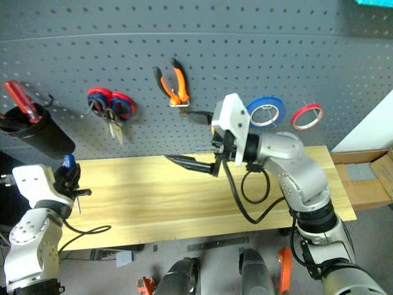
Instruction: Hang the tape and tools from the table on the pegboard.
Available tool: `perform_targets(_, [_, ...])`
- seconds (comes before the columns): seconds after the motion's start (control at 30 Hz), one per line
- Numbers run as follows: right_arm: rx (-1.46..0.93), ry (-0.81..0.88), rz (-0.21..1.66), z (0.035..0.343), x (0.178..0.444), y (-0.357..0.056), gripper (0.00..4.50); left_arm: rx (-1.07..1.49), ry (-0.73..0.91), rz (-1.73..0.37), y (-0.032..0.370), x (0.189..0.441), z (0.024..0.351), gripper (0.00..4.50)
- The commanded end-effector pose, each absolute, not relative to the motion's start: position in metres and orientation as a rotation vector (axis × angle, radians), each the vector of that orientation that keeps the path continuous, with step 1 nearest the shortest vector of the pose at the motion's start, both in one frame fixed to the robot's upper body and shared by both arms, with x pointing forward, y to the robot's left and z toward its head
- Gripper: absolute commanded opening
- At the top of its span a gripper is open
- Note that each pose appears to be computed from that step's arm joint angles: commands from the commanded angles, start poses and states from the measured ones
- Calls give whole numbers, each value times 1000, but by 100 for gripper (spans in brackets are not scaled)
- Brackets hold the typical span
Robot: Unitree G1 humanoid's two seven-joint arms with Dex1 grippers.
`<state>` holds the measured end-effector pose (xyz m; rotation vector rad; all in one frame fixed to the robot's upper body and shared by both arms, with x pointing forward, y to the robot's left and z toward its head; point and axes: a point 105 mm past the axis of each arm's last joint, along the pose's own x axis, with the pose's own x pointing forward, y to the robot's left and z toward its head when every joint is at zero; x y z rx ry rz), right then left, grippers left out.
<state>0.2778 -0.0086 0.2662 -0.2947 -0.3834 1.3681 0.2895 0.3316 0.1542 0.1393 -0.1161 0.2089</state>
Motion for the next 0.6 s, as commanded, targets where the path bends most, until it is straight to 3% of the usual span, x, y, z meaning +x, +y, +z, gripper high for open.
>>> perform_targets(0.03, [-320, -469, 1385, 280, 276, -11, 450, 183, -267, 221, 328, 282, 195, 67])
perform_targets(0.13, [-327, -481, 1387, 283, 279, -13, 450, 64, -319, 264, 330, 281, 210, 67])
perform_targets(0.37, [-338, -501, 1410, 289, 283, -14, 450, 132, -494, 156, 312, 281, 272, 67])
perform_targets(0.6, [-332, -509, 1404, 293, 284, -14, 450, 105, -629, 124, 319, 288, 321, 67])
